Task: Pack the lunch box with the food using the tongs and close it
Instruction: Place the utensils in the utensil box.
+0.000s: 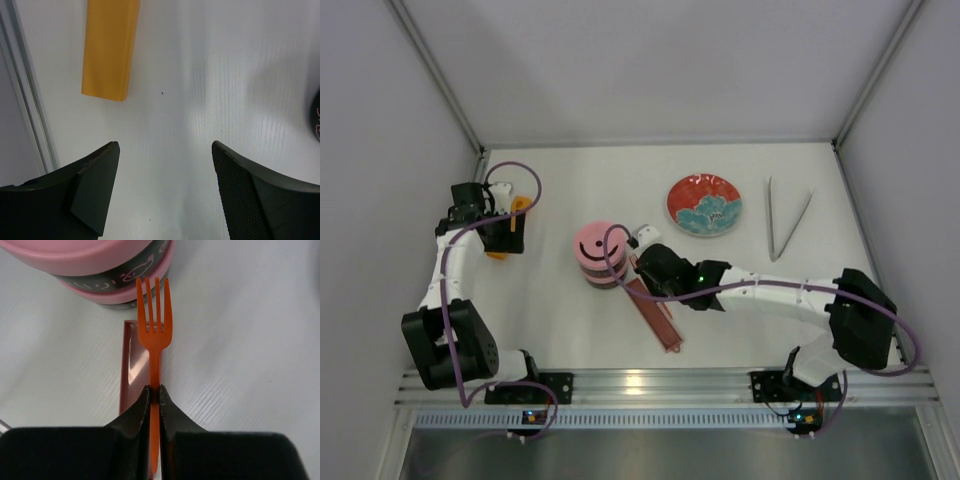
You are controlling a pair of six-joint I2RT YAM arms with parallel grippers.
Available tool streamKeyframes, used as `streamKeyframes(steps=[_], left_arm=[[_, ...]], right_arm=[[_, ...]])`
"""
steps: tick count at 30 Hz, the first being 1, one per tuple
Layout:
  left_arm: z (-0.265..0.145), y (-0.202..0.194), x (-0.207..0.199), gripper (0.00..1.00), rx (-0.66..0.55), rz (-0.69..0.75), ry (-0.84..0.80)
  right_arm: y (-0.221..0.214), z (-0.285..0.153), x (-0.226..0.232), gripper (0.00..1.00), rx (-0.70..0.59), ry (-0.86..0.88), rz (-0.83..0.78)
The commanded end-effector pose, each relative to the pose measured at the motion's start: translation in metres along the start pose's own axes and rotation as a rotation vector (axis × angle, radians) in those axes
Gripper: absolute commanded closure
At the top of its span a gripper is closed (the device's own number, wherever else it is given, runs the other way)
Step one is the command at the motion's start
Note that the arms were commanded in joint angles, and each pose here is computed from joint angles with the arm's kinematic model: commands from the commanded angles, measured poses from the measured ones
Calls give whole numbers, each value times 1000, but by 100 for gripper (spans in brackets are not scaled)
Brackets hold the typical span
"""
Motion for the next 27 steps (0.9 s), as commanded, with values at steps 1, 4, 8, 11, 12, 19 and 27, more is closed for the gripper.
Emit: streamKeyframes(steps=[1,4,8,11,12,19,27], left_arm=[[1,6,4,20,-28,12,21],[3,5,4,20,-25,10,18],[3,4,3,20,-21,13,14],[4,3,4,20,-16,17,14],[3,3,4,20,-20,19,17],[4,0,4,20,-9,29,23],[6,-1,4,20,-3,32,22]], right_arm=[[10,-21,12,100,-104,96,104],[1,-15,14,100,-112,126,142],[-10,0,18,100,-70,128,127],[-22,11,20,100,-31,133,117],[-25,13,20,100,-21,132,108],[-52,29,17,100,88,99,116],[-44,24,18,57,126,92,45]])
Point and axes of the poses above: each gripper's point midway between its finger pads, its own z axis out along the fingers, its own x axis along the line the jaws close on, y = z × x, the point moved 7 cm from there along -z, back along the fingers, and after that the axes turned 7 degrees about z, right-handed, at the moved point
